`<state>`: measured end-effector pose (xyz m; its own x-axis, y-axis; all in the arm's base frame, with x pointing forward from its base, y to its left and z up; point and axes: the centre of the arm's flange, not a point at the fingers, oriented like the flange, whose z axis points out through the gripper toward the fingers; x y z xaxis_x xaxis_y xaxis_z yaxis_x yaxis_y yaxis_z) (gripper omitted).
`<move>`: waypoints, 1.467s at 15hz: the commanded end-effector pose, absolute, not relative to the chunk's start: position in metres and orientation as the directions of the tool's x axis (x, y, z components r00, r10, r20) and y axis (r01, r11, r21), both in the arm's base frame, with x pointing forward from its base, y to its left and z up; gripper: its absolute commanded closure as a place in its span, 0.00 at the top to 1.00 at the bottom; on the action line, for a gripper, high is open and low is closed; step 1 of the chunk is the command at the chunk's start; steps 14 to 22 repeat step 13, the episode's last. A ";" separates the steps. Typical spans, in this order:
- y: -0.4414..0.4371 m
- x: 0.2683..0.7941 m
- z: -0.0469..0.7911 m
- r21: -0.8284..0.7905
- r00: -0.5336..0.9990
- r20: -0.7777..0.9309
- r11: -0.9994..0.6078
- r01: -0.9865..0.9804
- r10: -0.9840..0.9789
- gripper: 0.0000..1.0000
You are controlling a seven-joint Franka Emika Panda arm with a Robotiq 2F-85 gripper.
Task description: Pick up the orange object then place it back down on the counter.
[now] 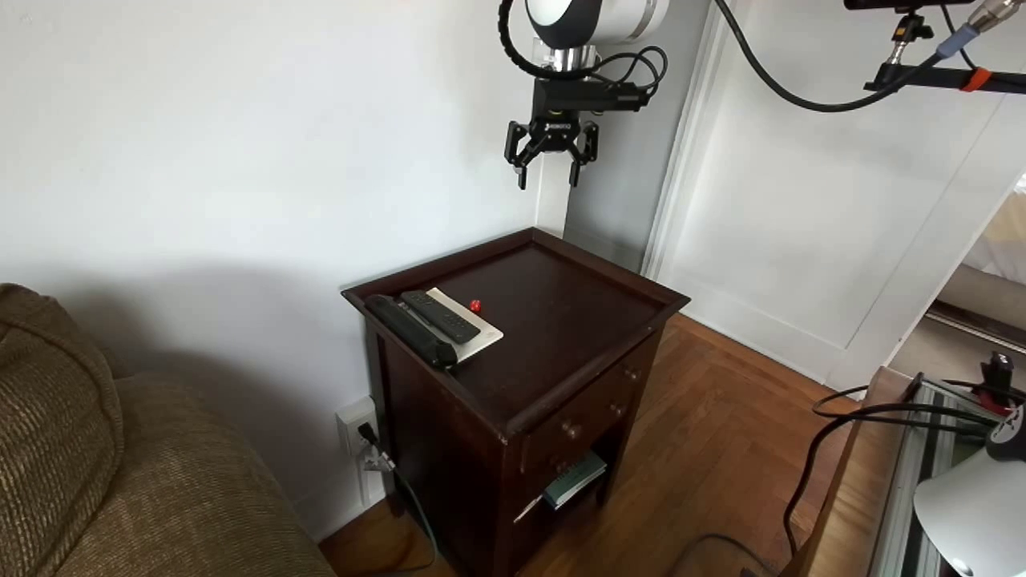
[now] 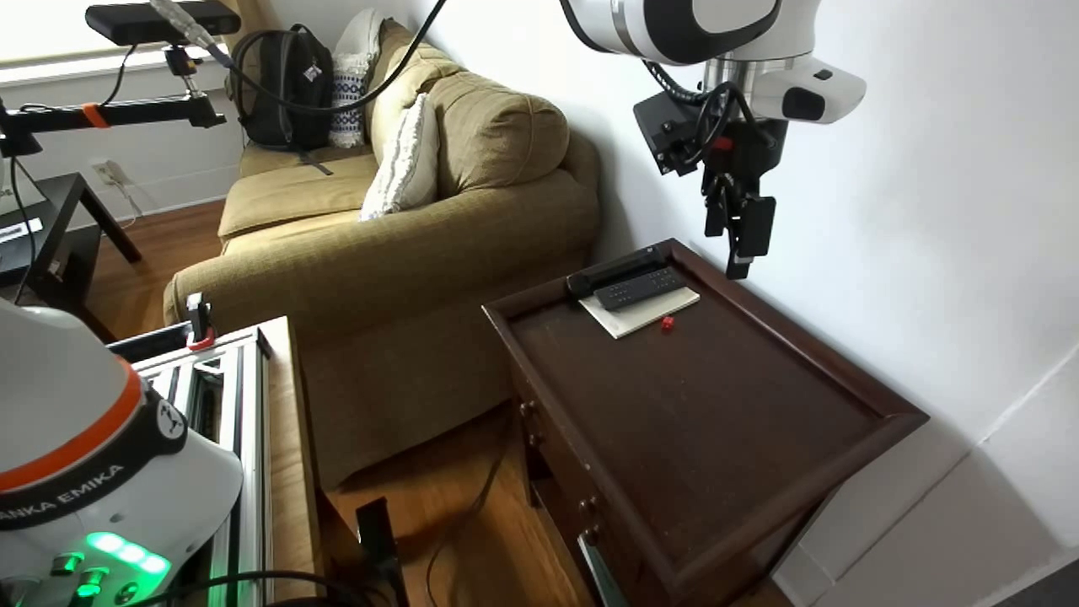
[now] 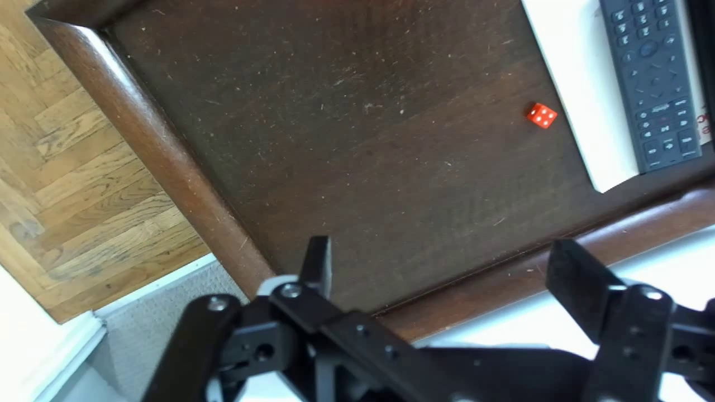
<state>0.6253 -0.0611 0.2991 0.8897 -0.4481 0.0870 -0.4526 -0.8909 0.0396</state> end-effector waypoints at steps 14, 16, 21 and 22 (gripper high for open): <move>-0.061 0.622 0.295 0.043 0.891 0.078 -0.891 -0.451 -0.447 1.00; -0.061 0.622 0.295 0.043 0.891 0.078 -0.891 -0.451 -0.447 1.00; -0.061 0.622 0.295 0.043 0.891 0.078 -0.891 -0.451 -0.447 1.00; -0.061 0.622 0.295 0.043 0.891 0.078 -0.891 -0.451 -0.447 1.00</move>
